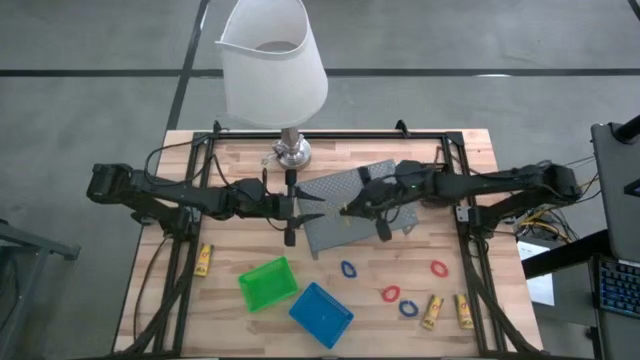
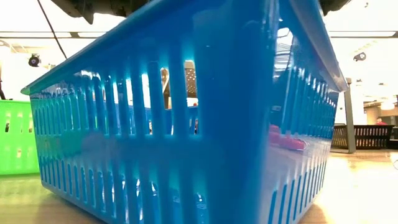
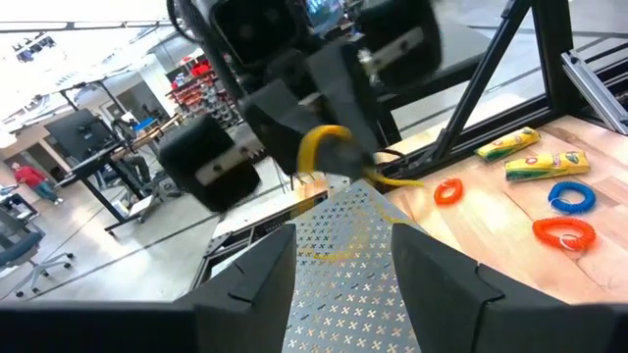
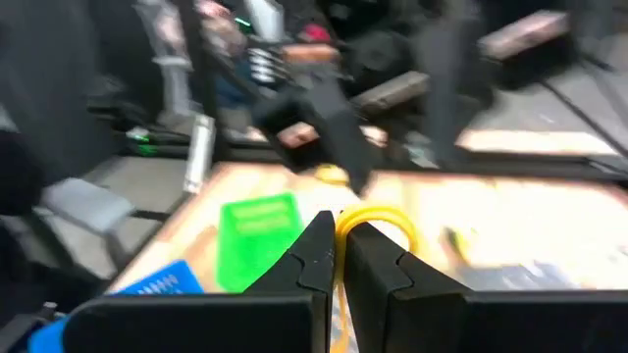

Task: Pick & Place Office Desk Supplies
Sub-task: Put the yellow rubber band into the black basket

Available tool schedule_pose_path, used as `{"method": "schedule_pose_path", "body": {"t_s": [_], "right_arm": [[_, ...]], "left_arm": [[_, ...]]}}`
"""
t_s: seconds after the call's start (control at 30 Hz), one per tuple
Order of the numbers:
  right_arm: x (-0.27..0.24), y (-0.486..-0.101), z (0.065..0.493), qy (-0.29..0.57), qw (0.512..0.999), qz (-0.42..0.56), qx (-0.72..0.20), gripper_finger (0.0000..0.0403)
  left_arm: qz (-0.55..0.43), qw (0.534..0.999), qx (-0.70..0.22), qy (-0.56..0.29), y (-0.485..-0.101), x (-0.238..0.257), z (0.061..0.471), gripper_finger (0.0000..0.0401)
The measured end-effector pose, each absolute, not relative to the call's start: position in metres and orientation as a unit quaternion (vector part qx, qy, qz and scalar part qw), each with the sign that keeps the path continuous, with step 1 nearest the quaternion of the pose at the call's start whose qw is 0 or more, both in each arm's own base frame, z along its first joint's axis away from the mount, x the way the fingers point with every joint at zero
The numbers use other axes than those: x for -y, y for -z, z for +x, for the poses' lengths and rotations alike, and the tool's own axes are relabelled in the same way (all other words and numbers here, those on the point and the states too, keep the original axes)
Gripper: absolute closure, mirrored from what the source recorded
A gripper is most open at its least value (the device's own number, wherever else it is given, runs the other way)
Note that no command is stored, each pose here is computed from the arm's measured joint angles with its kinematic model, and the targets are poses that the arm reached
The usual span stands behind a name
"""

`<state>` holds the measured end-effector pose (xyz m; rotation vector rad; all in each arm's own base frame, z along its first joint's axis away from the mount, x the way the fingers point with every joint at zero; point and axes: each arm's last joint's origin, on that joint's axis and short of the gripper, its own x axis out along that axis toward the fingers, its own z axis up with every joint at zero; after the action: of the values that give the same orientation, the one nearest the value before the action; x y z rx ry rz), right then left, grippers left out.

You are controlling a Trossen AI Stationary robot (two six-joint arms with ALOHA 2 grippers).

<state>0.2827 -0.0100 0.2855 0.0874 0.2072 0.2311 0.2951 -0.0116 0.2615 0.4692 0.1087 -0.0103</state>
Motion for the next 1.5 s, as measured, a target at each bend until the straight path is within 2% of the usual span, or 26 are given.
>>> {"method": "schedule_pose_path", "body": {"t_s": [0.17, 0.43, 0.57, 0.73, 1.0, 1.3, 1.5], "right_arm": [[0.013, -0.301, 0.245, -0.017, 0.987, 0.047, -0.154, 0.0390], [0.016, -0.310, 0.177, 0.146, 0.954, 0.134, -0.226, 0.0390], [0.019, -0.309, 0.148, 0.245, 0.925, 0.163, -0.240, 0.0390], [0.024, -0.302, 0.123, 0.388, 0.865, 0.215, -0.236, 0.0390], [0.023, -0.285, 0.107, 0.465, 0.790, 0.276, -0.290, 0.0390], [0.031, -0.271, 0.097, 0.571, 0.680, 0.319, -0.331, 0.0390], [0.041, -0.267, 0.095, 0.588, 0.649, 0.333, -0.349, 0.0390]], "left_arm": [[0.232, 0.971, -0.056, 0.006, -0.261, 0.012, 0.295, 0.0228], [0.233, 0.969, -0.079, 0.011, -0.255, 0.012, 0.294, 0.0228], [0.233, 0.969, -0.079, 0.011, -0.256, 0.011, 0.294, 0.0228], [0.233, 0.969, -0.077, 0.010, -0.256, 0.011, 0.294, 0.0228], [0.233, 0.969, -0.077, 0.010, -0.256, 0.011, 0.294, 0.0228], [0.232, 0.970, -0.077, 0.010, -0.256, 0.011, 0.294, 0.0228], [0.232, 0.970, -0.077, 0.010, -0.256, 0.011, 0.294, 0.0228]]}}
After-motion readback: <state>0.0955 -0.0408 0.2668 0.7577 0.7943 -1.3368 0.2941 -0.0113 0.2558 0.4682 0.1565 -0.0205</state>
